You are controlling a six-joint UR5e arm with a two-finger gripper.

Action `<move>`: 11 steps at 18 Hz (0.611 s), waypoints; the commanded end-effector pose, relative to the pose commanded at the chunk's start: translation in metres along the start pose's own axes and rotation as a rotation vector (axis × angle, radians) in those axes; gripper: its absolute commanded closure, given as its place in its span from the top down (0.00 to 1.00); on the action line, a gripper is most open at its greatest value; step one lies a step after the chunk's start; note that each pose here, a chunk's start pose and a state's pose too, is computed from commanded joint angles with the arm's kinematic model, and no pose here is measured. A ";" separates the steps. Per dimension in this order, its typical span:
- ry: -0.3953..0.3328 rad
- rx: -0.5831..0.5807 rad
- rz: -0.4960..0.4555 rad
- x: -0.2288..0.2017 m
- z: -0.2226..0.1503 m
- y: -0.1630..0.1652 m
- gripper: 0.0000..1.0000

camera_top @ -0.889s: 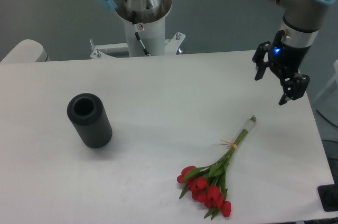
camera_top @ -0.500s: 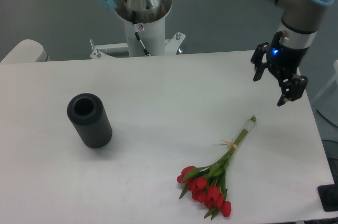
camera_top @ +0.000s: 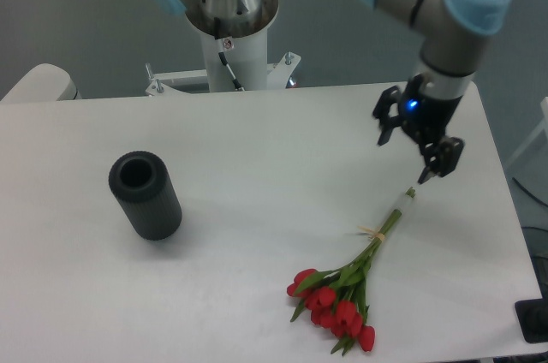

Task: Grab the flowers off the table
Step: 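Move the open gripper down toward the stems of the red tulip bundle, then lower the gripper over the tulip stems near the tied string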

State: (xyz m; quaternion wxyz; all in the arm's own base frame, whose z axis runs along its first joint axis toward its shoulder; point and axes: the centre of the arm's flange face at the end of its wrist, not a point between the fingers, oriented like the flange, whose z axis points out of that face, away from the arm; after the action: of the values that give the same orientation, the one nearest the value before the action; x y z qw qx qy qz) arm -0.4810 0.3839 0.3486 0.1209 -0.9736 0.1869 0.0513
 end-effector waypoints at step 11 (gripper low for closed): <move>-0.001 0.017 -0.327 -0.022 0.102 -0.043 1.00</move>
State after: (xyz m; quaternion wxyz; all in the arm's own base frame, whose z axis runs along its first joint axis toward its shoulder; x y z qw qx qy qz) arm -0.4907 0.4563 0.2626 0.1361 -0.9899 0.0264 0.0298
